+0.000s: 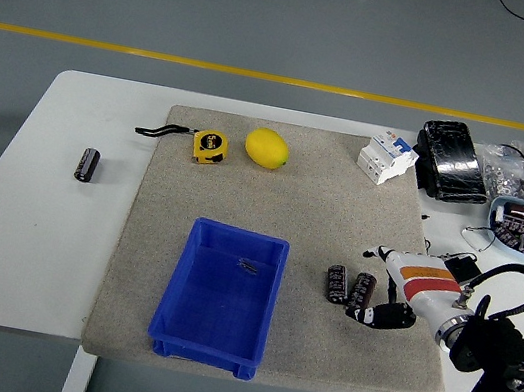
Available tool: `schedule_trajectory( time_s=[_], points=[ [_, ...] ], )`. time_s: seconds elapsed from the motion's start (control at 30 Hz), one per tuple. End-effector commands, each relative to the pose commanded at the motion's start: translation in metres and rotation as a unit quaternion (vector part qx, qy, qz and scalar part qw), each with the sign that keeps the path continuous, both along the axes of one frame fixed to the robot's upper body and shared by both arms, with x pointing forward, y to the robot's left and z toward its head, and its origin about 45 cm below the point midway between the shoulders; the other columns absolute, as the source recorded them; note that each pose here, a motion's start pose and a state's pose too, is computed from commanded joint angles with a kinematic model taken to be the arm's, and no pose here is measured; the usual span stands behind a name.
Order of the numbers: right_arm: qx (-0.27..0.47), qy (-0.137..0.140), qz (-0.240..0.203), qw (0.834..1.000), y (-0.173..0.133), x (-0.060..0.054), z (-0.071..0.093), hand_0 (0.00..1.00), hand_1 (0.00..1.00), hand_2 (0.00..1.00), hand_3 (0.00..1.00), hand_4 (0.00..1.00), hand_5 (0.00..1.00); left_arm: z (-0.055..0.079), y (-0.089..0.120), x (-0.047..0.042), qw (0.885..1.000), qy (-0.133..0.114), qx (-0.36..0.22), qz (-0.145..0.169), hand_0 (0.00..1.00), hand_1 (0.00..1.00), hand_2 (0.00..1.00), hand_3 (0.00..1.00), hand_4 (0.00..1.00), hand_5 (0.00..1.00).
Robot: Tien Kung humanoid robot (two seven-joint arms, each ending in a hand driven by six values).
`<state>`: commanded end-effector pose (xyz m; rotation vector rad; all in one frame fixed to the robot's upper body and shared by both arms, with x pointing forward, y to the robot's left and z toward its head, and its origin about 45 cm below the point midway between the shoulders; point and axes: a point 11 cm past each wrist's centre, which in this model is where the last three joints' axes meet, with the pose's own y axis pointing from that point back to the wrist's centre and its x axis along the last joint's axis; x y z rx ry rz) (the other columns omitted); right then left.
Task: Pick up the battery,place it into the box
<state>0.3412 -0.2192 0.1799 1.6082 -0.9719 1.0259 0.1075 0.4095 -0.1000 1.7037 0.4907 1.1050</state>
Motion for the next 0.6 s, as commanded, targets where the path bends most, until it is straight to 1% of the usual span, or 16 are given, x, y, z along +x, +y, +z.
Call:
schedule_trajectory(
  time_s=[0.33,0.6],
  points=[
    [-0.008,0.014,-0.016,1.0,-0.005,0.004,-0.015,0.114,0.116,0.234,0.773,0.998,0.519,0.0,0.0,0.0003,1.0,0.0,0.0,-0.001,0.697,0.668,0.723,0.633,0.653,0.665],
    [-0.015,0.02,-0.012,1.0,-0.002,0.006,-0.018,0.109,0.111,0.232,0.757,0.998,0.518,0.001,0.001,0.0014,1.0,0.002,0.001,-0.003,0.697,0.668,0.722,0.632,0.654,0.667]
  ],
)
